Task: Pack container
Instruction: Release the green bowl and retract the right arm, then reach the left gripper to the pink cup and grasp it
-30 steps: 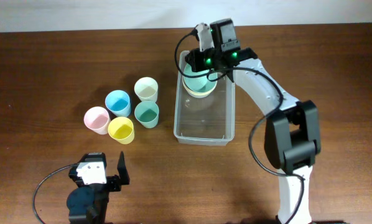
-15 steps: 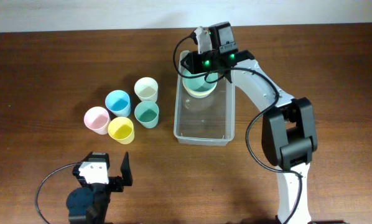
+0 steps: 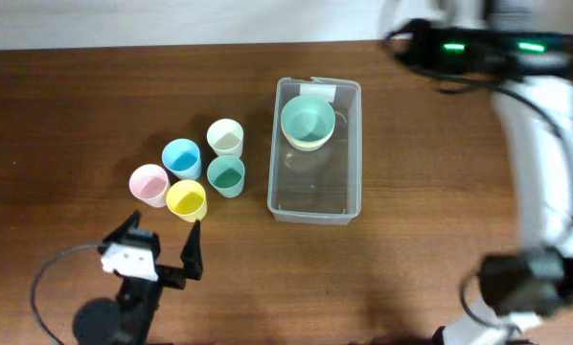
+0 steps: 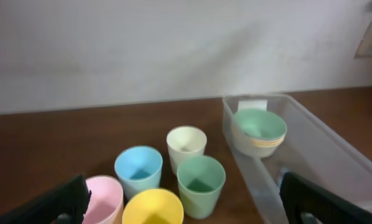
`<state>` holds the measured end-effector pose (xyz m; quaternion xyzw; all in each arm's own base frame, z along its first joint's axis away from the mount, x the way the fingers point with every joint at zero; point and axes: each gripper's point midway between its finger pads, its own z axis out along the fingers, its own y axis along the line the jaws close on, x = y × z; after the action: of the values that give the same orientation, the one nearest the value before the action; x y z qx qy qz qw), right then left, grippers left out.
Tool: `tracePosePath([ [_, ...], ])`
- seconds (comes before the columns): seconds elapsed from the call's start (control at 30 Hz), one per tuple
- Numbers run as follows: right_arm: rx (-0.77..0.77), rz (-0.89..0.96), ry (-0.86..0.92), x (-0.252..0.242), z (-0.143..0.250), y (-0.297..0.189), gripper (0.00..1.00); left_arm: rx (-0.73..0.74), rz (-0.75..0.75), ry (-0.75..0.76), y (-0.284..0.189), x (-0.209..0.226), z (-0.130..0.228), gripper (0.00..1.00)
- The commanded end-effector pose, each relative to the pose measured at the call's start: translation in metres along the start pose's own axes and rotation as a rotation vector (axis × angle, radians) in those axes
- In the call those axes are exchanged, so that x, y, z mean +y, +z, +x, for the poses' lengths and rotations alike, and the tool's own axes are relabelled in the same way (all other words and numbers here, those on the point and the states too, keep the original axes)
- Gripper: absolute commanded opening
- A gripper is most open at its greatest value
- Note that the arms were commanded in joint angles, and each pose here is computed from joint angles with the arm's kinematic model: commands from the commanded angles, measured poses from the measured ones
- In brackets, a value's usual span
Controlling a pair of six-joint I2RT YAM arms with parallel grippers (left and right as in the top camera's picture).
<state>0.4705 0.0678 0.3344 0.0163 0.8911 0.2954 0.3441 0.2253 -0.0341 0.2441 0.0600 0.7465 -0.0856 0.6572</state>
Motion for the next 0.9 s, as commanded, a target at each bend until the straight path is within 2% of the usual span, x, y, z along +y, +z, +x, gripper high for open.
tracePosePath([
  [0.0,-0.091,0.081,0.059,-0.029,-0.011,-0.063,0.52,0.103,0.009,-0.037,0.014,0.001,-0.019,1.0],
  [0.17,-0.124,0.325,0.275,-0.102,0.002,-0.116,0.64,0.313,-0.017,-0.083,0.051,0.012,-0.03,1.0],
  [0.37,-0.118,0.455,0.418,-0.155,0.02,-0.148,0.78,0.575,-0.084,-0.12,0.105,0.036,-0.019,1.0],
  [0.47,-0.116,0.495,0.46,-0.169,0.027,-0.159,0.99,0.699,-0.066,-0.153,0.129,0.038,-0.001,1.0],
  [0.63,-0.117,0.521,0.482,-0.177,0.031,-0.166,0.99,0.858,-0.046,-0.196,0.154,0.041,0.048,1.0],
  [0.77,-0.117,0.52,0.481,-0.177,0.031,-0.166,0.99,1.003,-0.072,-0.226,0.152,0.046,0.09,1.0],
  [0.87,-0.117,0.52,0.481,-0.177,0.031,-0.166,0.99,1.07,-0.112,-0.295,0.147,0.05,0.107,1.0],
])
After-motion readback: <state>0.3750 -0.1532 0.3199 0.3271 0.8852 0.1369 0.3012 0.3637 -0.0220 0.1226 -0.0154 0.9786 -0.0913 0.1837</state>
